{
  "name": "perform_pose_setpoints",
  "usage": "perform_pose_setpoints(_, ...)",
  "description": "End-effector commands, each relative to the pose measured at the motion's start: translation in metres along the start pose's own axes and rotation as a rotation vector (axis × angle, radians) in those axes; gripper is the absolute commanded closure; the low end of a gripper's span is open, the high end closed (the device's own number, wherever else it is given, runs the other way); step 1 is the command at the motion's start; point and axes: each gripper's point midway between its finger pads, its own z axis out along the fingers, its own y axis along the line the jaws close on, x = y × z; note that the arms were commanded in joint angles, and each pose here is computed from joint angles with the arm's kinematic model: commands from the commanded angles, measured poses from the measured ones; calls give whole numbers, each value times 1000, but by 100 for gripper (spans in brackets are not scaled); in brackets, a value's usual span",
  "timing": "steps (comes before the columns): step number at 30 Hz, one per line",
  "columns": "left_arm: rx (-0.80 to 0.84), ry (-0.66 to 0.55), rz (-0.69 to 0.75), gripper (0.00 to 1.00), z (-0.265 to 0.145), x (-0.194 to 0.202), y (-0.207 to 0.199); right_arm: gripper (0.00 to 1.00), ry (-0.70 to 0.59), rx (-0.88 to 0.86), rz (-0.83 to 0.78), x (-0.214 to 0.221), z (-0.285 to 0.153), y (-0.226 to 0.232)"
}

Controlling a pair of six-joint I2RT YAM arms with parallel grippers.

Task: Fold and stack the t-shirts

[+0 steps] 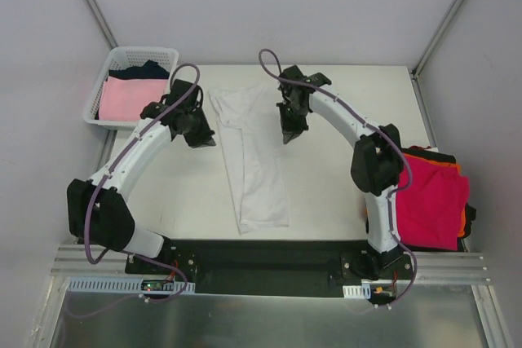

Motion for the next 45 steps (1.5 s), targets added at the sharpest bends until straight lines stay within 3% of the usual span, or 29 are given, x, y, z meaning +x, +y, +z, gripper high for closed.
perform_pose_setpoints(1, 87, 173, 93, 100, 18, 45, -26, 99, -26, -285, 44, -55, -17, 40)
perform_pose_setpoints(2, 92, 201, 106, 100, 22, 53, -29, 99, 37, -346, 69, -57, 3, 48)
perform_pose_setpoints(4, 100, 265, 144, 100, 33, 71, -37, 99, -3, -435, 136, -86, 1, 53)
perform_pose_setpoints(9, 91, 378, 201, 100, 54, 102, -38, 99, 0, -645, 274, -111, 18, 56)
perform_pose_setpoints(16, 112, 464, 253, 100, 72, 123, -40, 99, 5, -880, 296, -135, 33, 72)
perform_pose_setpoints(30, 115, 525, 294, 100, 76, 146, -31, 99, -67, -791, 401, -165, 114, 50)
perform_pose_setpoints(45, 78, 543, 283, 100, 75, 159, -16, 99, -109, -664, 417, -150, 119, 9)
